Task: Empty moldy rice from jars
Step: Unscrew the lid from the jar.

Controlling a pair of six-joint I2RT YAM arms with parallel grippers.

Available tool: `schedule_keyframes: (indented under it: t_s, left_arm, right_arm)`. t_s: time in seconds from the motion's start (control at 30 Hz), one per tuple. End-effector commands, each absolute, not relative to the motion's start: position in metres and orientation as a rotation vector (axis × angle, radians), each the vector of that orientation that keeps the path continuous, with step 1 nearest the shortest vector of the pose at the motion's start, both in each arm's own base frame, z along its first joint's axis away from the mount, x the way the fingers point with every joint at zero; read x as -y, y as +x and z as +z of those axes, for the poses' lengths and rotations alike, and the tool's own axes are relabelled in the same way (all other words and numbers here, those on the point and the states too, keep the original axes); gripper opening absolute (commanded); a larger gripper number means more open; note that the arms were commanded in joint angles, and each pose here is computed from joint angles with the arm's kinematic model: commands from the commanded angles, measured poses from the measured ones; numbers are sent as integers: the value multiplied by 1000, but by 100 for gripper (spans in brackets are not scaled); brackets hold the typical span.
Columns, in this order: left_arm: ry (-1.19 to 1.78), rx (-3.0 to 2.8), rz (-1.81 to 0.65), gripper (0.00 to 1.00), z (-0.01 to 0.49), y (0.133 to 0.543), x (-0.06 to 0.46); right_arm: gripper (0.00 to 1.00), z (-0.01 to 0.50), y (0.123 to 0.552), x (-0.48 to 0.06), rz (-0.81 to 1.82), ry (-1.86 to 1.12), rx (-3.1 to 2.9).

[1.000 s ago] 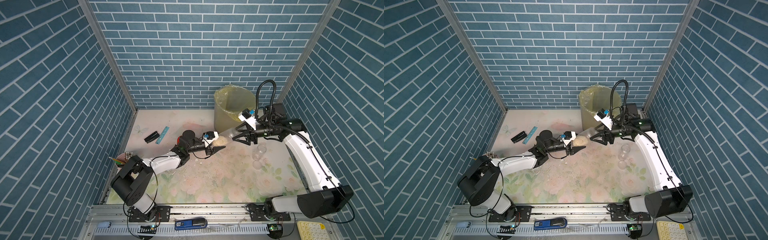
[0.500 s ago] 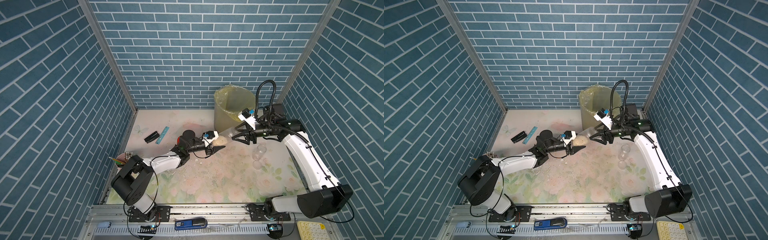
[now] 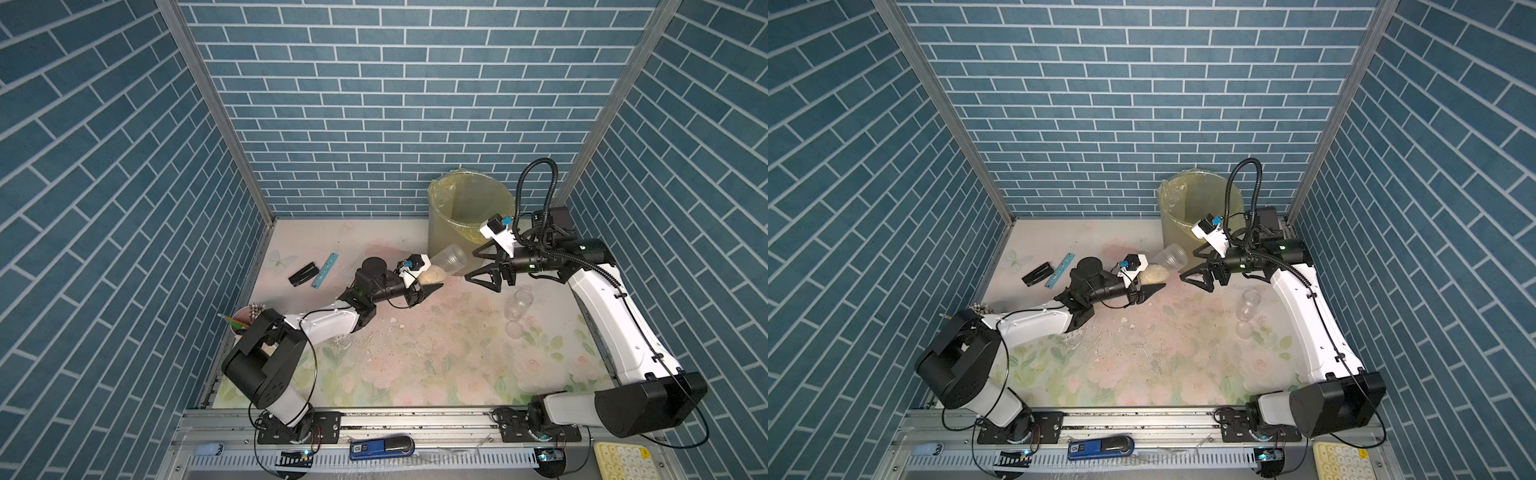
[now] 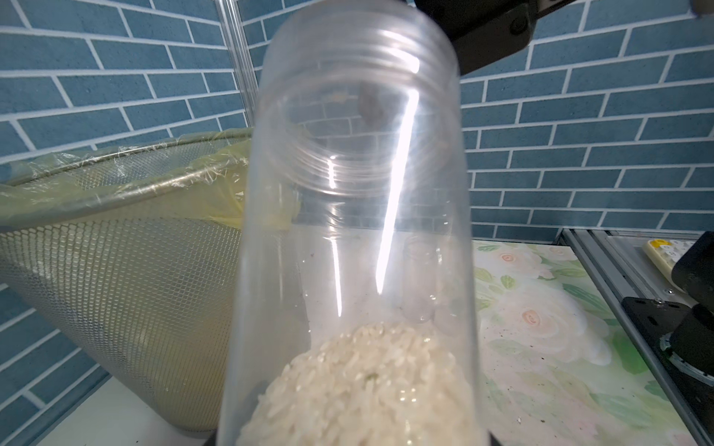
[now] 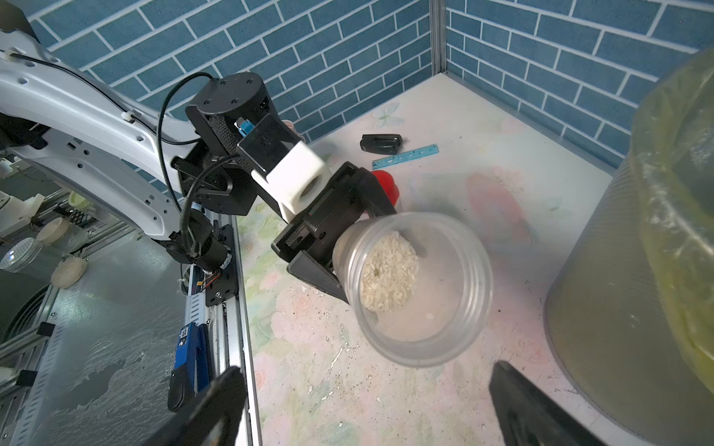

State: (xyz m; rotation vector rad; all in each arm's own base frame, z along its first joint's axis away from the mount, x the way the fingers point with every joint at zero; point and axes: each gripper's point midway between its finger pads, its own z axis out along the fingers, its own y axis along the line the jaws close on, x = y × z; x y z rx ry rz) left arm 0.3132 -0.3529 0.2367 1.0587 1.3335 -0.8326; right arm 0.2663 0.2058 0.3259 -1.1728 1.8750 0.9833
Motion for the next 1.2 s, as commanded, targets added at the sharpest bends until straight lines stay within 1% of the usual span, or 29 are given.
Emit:
schedule_keyframes:
  t_s: [0.0,0.13,0.23,0.33,0.43,0.57,0.63,0.77,0.83,1.17]
  left_arm:
    - [1040,-1309,-828,5,245,315,353]
    - [1036,-1306,-812,5,246,315,351]
    - [1039,-1309,-799,6,247,315,349]
    - [1044,-1311,-780,6,247,315,348]
    - [1045,-1309,-747,9,247,316,347]
    - [1061,-1311,-722,11,244,316,349]
    - [1071,-1312,-716,11,244,316,351]
    - [1075,-1304,-708,11,244,315,352]
    - [1071,-1302,-705,11,243,315,351]
    - [1073,-1314,-698,11,238,314,350]
  right_arm:
    - [99,331,261,-204,965,-1169,-1856]
    - [99,337,269,-198,925,-1053,-1913]
    - [99,346,271,-196,976,-898,-2012]
    - [99,352,282,-191,1027,-652,-2147]
    - [99,353,291,-193,1132,-346,-2230]
    - [99,329,295,-187,1100,103,-2365]
    - [99,321,291,-194,1089,205,-2395]
    - [99,315,296,-209,1152,329,-2391]
    - [99,313,301,-209,1128,369,-2400]
    - [99,316,315,-225,1168,352,-2422]
